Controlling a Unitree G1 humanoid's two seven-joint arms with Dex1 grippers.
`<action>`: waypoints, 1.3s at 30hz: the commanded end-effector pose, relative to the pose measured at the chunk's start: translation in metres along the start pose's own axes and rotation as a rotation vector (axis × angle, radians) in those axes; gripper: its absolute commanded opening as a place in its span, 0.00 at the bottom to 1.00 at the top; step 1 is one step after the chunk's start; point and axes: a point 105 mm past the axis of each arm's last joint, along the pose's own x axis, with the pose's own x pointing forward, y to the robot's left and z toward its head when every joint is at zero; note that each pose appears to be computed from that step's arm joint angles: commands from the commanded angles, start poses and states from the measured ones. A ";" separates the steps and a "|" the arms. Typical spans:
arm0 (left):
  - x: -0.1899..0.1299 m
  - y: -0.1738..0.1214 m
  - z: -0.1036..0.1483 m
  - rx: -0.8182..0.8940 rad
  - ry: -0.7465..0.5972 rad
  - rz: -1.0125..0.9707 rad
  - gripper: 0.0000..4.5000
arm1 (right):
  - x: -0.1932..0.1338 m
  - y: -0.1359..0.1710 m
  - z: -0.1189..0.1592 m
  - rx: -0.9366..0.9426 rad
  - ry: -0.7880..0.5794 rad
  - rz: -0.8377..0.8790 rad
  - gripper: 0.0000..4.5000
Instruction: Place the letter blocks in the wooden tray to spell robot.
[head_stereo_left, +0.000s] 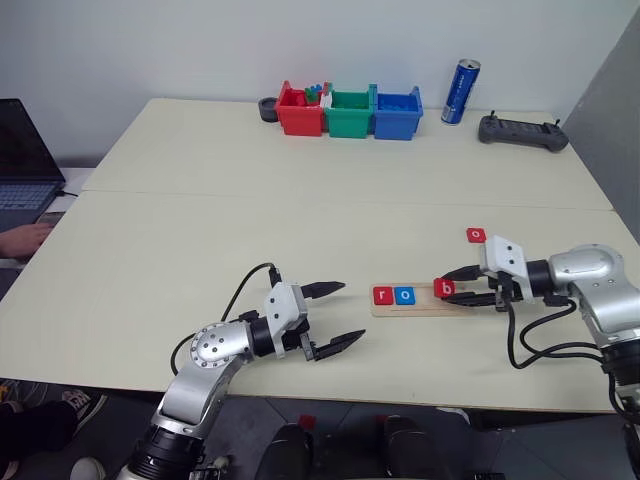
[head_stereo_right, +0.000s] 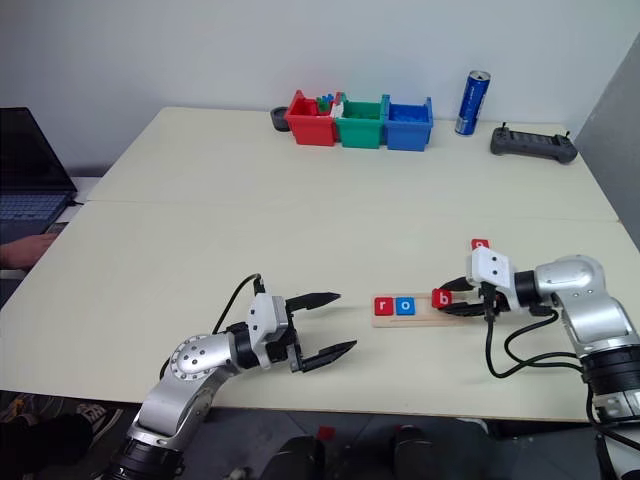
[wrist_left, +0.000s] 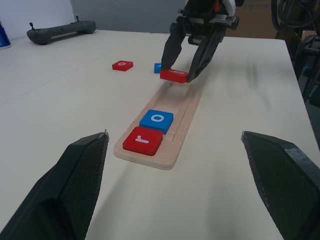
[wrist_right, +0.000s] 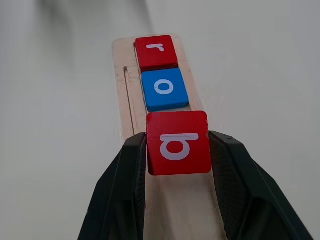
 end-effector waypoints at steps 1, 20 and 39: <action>-0.003 0.003 0.010 0.037 -0.026 0.009 1.00 | 0.001 -0.005 0.009 -0.051 -0.005 -0.013 0.32; -0.003 0.002 0.012 0.046 -0.024 0.007 1.00 | 0.014 -0.013 0.007 -0.080 0.009 0.006 0.32; -0.005 0.002 0.014 0.052 -0.019 0.005 1.00 | 0.018 -0.015 0.002 -0.094 0.030 0.018 0.32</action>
